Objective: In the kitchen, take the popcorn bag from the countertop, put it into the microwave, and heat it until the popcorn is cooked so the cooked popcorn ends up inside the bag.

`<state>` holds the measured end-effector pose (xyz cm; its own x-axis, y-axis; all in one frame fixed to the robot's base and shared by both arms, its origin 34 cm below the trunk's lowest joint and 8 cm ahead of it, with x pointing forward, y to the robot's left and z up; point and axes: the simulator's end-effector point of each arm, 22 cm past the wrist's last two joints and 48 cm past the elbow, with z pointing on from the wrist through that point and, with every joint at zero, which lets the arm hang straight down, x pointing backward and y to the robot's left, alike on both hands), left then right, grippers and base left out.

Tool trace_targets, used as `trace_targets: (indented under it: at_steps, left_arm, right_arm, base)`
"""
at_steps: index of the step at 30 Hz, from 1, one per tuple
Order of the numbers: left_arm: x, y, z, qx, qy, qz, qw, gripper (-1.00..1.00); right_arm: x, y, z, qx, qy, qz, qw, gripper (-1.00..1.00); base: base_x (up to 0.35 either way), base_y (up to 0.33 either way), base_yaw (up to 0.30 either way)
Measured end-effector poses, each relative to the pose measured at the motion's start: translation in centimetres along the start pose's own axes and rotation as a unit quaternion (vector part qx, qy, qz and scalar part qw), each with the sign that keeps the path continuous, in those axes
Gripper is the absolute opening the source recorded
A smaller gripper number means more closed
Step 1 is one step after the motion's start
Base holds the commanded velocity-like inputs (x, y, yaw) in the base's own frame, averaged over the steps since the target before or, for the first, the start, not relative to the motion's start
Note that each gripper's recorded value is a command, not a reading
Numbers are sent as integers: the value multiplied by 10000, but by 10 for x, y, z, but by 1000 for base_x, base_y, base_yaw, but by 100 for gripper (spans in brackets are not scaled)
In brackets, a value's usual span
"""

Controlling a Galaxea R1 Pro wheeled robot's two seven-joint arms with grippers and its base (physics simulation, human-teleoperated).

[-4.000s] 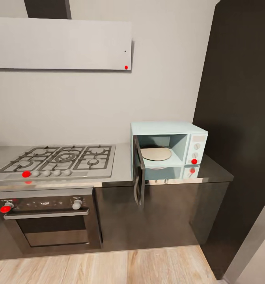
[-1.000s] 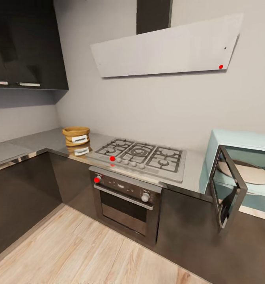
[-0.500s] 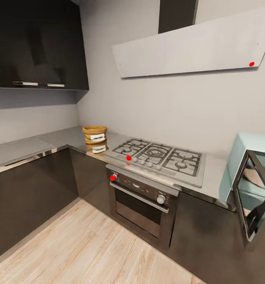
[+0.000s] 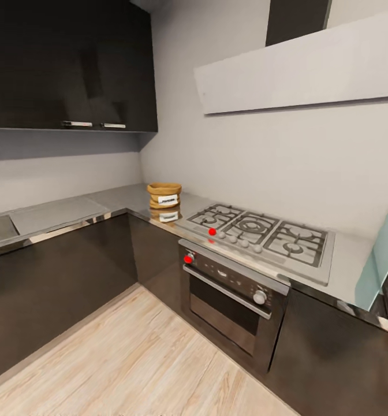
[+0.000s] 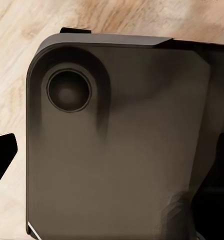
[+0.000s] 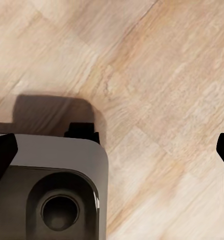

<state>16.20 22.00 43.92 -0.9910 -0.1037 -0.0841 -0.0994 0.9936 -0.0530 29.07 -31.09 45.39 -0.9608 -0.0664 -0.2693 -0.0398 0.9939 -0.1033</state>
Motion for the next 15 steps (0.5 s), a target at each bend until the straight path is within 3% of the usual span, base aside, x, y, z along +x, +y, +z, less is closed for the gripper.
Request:
trace_targets:
  at_steps: [15]
  left_arm:
    - [0,0,0,0,1,0,10000,100]
  right_arm:
    - [0,1,0,-8,0,1,10000,100]
  base:
    - [0,0,269]
